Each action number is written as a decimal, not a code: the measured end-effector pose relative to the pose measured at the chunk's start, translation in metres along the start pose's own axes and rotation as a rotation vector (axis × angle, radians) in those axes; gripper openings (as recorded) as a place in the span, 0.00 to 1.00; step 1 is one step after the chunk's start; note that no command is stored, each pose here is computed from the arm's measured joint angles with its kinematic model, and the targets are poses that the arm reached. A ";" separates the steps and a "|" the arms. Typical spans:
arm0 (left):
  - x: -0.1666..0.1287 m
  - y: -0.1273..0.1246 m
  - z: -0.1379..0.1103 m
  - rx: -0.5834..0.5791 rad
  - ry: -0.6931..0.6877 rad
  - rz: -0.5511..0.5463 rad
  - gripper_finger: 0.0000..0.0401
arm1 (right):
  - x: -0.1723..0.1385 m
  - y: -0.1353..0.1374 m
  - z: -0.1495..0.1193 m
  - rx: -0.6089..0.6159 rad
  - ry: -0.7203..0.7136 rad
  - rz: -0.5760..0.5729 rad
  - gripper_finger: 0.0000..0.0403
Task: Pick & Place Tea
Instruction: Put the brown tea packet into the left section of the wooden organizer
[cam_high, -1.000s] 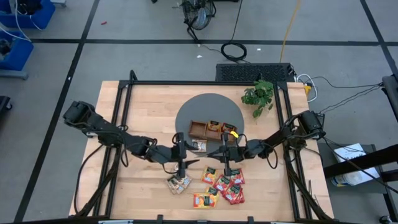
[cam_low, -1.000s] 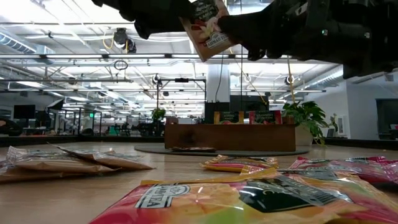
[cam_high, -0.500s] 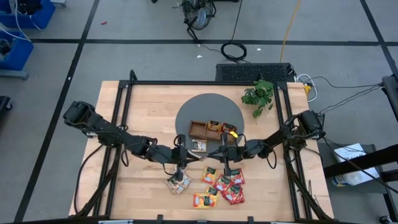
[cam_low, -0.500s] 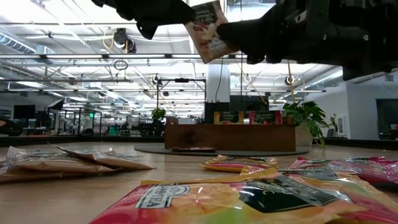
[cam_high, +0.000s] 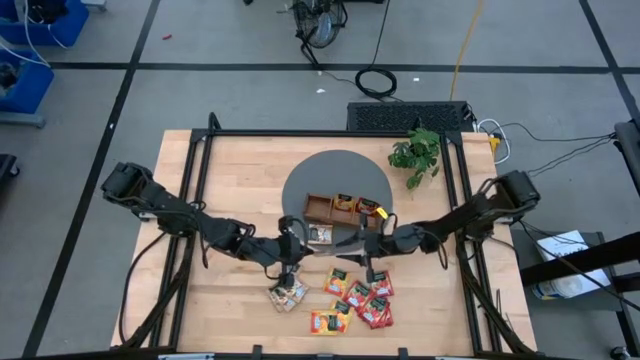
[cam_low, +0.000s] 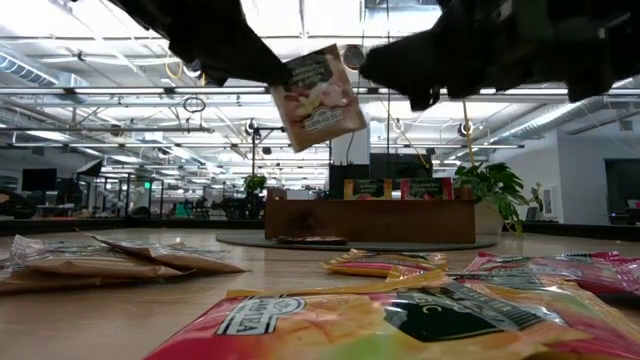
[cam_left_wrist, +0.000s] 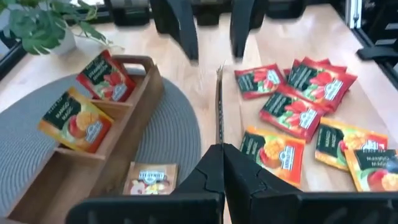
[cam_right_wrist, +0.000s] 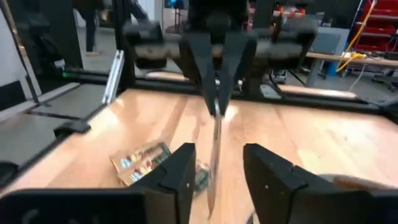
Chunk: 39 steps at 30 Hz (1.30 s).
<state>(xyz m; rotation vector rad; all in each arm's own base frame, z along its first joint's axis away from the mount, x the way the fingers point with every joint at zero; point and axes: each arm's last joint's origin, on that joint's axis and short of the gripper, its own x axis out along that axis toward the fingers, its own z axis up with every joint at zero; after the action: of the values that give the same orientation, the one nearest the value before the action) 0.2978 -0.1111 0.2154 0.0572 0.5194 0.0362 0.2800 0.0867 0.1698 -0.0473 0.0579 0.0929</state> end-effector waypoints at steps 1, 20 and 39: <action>0.000 -0.001 -0.001 0.004 0.007 0.000 0.00 | 0.001 0.000 0.004 0.002 -0.008 -0.007 0.34; -0.001 -0.002 -0.001 0.016 0.011 -0.005 0.00 | 0.048 -0.002 0.023 -0.002 0.178 0.068 0.31; -0.007 -0.003 0.000 0.058 0.011 0.002 0.16 | 0.051 -0.017 0.018 -0.001 0.190 0.066 0.00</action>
<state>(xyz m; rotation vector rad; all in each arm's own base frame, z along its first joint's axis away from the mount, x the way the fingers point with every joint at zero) 0.2920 -0.1147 0.2184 0.1139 0.5317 0.0239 0.3330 0.0758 0.1856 -0.0552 0.2488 0.1539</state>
